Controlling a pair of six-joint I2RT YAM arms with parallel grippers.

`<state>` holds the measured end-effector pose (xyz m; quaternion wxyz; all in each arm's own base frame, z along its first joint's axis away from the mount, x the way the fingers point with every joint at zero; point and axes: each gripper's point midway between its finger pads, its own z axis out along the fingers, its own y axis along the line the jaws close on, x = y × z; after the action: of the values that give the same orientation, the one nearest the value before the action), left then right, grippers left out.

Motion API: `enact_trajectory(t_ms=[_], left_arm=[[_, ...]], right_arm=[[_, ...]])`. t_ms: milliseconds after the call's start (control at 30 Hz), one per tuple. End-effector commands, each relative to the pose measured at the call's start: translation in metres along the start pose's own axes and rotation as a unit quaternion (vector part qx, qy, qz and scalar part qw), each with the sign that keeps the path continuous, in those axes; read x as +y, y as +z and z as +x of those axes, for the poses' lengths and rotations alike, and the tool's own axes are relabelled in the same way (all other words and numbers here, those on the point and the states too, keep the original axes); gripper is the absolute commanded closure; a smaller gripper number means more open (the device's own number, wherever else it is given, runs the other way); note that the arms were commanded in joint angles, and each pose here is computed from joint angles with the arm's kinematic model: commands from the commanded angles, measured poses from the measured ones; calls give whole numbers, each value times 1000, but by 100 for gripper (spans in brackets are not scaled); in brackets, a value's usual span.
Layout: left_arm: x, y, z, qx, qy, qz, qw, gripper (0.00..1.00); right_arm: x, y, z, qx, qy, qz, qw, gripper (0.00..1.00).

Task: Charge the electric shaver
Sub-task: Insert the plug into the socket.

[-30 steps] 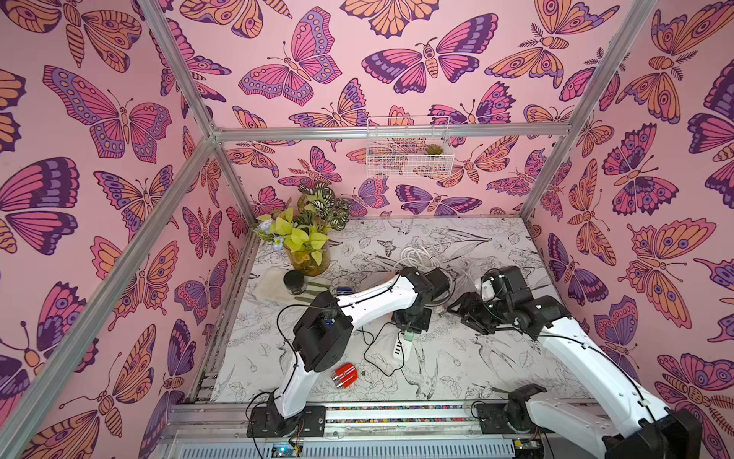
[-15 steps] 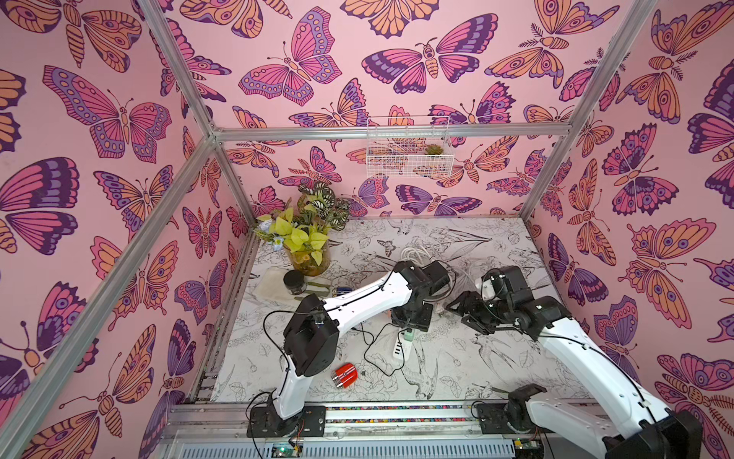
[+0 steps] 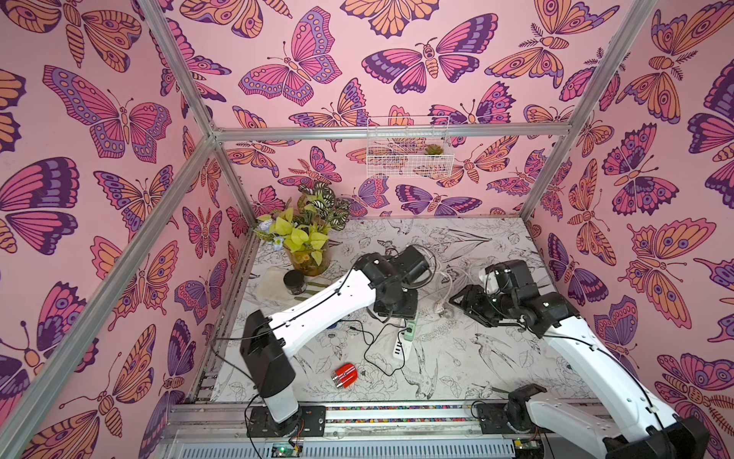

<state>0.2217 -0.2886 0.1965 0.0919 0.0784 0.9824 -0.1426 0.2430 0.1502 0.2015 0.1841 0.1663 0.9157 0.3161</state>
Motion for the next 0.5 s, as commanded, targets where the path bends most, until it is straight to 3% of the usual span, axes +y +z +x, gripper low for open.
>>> enact_trajectory(t_ms=[0,200,467], left_arm=[[39,20,24,44,-49,-5,998,53],[63,81,72,122,-29,16,992,56],[93,127,73,113,-3,-34,993,53]], right_arm=[[20,-9,-2,-12,-67,5,998,38],[56,-1,13,1,-130,-10,991,39],[65,3,16,5,-121,-26,992,39]])
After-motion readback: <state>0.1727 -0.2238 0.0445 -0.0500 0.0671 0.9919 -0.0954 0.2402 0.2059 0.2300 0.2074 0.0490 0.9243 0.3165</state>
